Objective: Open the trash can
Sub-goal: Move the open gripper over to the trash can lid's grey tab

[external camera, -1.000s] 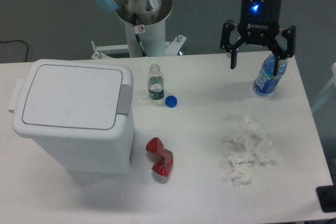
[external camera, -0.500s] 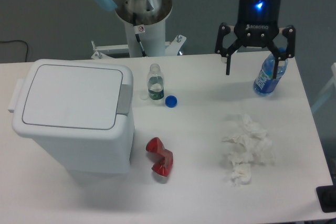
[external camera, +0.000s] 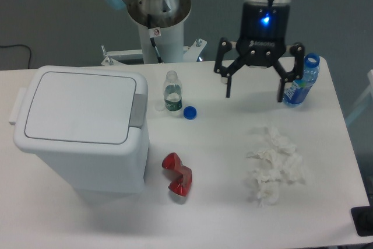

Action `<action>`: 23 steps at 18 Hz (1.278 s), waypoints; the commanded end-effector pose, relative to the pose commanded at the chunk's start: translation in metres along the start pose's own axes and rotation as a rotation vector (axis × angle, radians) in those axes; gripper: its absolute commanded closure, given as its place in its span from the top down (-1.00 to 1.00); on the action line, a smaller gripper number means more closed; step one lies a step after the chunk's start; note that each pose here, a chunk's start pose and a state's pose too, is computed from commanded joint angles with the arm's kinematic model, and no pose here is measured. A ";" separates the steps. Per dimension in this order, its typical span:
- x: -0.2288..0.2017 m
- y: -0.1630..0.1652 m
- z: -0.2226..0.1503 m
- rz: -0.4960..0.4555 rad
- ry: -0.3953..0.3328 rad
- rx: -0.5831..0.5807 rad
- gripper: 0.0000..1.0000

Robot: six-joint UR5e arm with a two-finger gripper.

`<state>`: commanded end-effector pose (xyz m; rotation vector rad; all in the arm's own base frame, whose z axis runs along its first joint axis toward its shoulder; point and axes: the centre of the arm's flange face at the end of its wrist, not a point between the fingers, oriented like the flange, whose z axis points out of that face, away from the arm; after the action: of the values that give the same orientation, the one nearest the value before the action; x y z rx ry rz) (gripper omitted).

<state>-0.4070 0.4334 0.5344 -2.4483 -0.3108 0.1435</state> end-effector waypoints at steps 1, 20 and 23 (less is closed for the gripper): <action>0.008 -0.003 0.003 0.004 0.010 -0.001 1.00; 0.102 -0.007 0.047 0.102 0.129 -0.058 1.00; 0.108 -0.003 0.049 0.103 0.137 -0.065 1.00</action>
<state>-0.3124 0.4933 0.4958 -2.5246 -0.1310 0.0092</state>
